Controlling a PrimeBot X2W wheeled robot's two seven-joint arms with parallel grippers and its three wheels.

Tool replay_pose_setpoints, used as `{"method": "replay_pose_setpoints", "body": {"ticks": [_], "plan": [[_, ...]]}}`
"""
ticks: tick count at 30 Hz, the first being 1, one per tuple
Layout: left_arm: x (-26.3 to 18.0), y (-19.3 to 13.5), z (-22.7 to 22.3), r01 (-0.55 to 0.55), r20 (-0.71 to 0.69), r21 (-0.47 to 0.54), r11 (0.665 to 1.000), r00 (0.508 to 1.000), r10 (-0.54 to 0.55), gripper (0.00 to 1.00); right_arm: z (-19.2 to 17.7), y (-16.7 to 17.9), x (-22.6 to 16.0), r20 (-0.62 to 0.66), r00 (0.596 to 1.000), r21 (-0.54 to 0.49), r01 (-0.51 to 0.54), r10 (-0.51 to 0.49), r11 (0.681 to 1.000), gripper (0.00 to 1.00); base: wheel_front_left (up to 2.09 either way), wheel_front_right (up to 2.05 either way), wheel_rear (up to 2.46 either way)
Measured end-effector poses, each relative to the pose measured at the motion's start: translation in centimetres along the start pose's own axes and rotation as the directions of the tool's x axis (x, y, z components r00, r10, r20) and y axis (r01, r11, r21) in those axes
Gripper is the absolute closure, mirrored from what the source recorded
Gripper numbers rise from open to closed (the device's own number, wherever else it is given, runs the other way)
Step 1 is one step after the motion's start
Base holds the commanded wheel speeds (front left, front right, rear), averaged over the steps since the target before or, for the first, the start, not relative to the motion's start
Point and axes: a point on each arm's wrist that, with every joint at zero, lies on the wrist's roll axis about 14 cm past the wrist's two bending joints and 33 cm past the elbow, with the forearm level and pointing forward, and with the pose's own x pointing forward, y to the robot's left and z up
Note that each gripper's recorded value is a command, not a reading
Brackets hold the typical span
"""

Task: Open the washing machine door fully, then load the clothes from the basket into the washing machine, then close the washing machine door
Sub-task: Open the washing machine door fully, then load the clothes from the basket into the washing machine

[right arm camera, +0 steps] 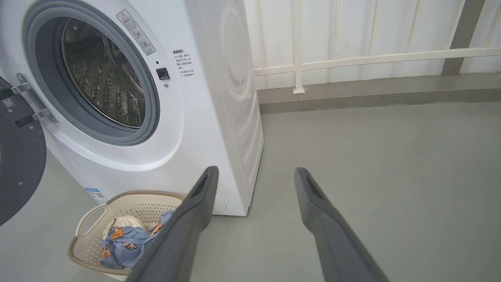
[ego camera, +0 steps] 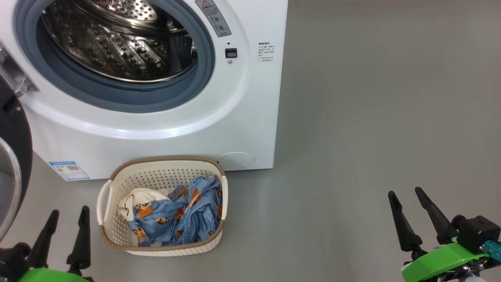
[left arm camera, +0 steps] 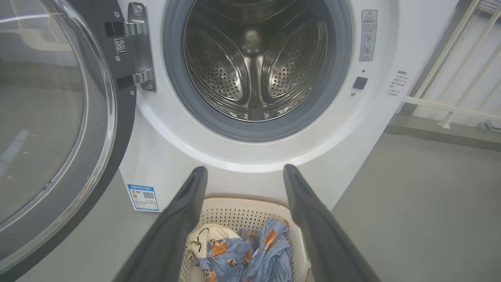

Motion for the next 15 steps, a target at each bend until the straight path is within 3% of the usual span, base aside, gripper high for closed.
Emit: {"method": "replay_pose_setpoints", "body": {"ticks": [7, 15], "plan": [[0.01, 0.34, -0.46, -0.010, -0.014, -0.022, 1.000, 1.000, 0.010, 0.00, -0.35, 0.00, 0.14, -0.010, 1.000, 0.001, 0.000, 0.000, 1.000, 0.00, 0.06, -0.24, 0.18], [0.37, 0.52, -0.66, -0.009, -0.023, -0.025, 1.000, 1.000, 0.008, 0.00, -0.77, 0.06, 0.34, -0.020, 1.000, 0.005, 0.000, 0.000, 1.000, 0.00, 0.50, -1.37, 0.87]]}}
